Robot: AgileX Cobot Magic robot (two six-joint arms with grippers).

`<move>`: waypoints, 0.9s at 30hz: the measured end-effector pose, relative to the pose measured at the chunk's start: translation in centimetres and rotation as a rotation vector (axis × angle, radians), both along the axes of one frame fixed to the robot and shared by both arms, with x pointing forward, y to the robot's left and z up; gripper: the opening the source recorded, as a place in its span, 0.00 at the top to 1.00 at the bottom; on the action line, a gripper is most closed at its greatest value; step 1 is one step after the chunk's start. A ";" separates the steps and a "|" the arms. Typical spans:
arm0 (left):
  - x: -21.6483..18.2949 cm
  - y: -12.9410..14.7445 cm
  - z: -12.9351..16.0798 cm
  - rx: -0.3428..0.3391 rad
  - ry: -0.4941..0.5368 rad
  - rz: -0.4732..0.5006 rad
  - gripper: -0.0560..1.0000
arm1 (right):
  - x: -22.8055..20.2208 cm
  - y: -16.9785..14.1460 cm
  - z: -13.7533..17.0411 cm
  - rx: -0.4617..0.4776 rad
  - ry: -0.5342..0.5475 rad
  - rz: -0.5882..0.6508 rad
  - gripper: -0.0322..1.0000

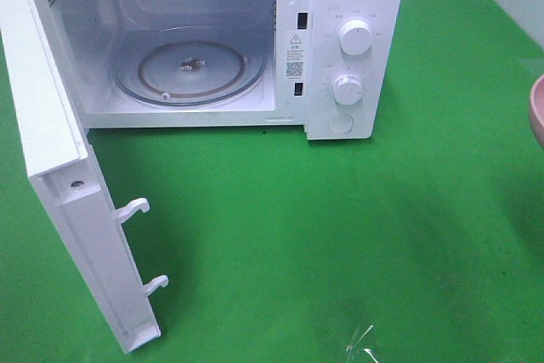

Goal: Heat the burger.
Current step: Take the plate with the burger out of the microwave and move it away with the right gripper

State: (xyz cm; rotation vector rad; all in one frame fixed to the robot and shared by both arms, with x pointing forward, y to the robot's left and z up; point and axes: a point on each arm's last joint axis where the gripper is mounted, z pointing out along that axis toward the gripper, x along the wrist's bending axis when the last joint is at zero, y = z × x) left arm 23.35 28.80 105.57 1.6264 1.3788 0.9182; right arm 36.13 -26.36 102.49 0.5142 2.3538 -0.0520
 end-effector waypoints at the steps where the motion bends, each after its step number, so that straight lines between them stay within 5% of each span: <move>1: 0.0 0.0 0.0 0.000 0.000 0.000 0.01 | 0.2 0.1 -0.2 0.004 0.014 -0.031 0.94; 27: 0.0 0.0 0.0 0.000 0.000 0.000 0.01 | 6.5 4.1 -1.5 0.053 0.012 -0.630 0.94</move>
